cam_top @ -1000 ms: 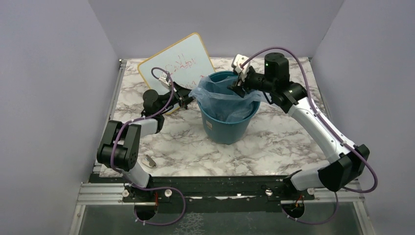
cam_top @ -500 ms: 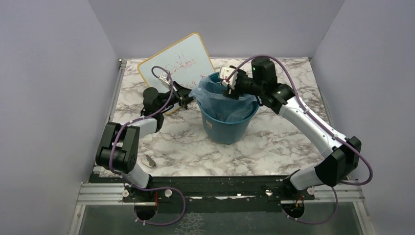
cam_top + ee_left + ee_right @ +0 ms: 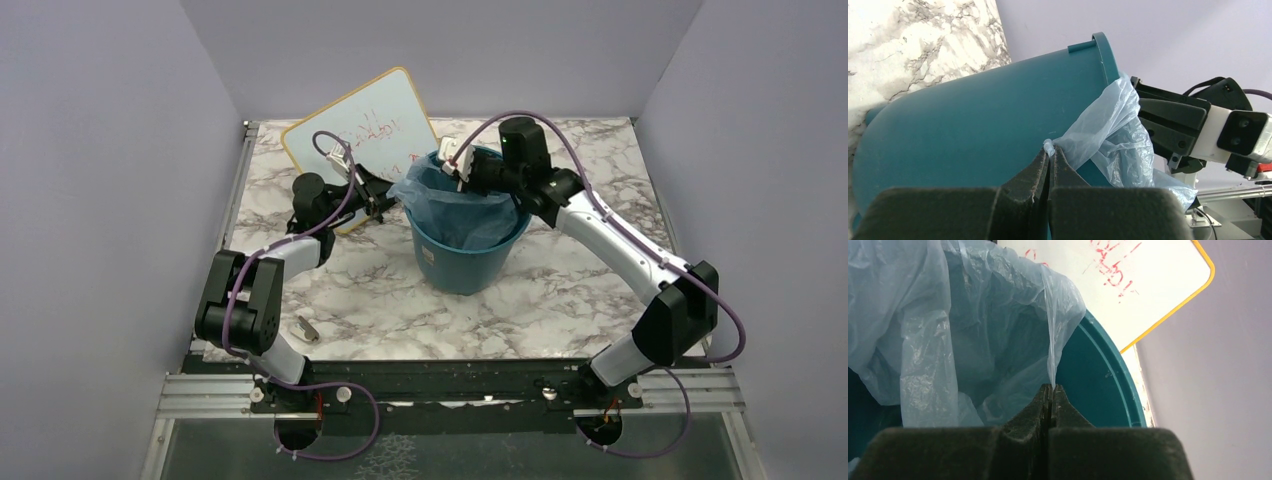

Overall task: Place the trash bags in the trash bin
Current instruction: Place the trash bag in the trash bin.

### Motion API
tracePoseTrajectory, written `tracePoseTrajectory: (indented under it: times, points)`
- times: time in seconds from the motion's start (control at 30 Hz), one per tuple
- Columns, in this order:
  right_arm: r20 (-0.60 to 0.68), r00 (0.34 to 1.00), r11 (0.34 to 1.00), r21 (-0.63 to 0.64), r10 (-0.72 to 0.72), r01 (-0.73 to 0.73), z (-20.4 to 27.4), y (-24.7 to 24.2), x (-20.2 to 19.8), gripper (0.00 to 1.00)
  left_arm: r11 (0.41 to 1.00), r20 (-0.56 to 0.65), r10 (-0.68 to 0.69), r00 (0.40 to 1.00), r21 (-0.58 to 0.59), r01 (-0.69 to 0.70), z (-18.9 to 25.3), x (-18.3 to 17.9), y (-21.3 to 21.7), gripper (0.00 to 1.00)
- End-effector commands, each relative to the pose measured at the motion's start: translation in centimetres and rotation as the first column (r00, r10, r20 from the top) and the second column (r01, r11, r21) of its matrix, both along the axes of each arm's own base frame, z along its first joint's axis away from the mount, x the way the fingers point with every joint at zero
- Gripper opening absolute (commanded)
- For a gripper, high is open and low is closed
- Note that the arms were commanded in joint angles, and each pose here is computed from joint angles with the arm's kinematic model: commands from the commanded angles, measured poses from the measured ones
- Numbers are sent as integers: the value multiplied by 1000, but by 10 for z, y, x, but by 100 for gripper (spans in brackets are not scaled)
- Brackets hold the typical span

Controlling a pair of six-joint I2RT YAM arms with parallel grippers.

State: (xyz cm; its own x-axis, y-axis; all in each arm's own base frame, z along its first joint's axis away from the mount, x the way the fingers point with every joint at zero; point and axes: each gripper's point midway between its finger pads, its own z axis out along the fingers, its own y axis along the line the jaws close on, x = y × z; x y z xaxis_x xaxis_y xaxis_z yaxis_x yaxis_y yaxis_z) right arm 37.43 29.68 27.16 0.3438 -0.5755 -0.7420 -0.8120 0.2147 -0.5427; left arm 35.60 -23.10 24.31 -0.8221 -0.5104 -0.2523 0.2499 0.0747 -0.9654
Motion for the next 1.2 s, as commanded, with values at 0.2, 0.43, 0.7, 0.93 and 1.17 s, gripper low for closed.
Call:
tracePoseTrajectory:
  times: [0.2,0.43,0.7,0.93,1.17]
  points:
    - [33,945,928,202,-326,313,68,-33,31,1,998,117,-50,992,43,45,26,-5,0,0]
    - [-132,881,862,184,-454,472,56,-46,61,1,993,153,-65,986,109,49,27,-4,10,0]
    - [-259,834,854,59,-488,518,13,-53,68,2,959,145,-55,988,282,12,2,0,27,0]
    - [-214,734,743,53,-644,667,26,-80,85,29,853,110,-6,994,520,-52,-16,16,47,0]
    - [-245,726,699,200,-642,686,87,-86,78,57,873,134,-23,991,485,-46,-5,14,43,0]
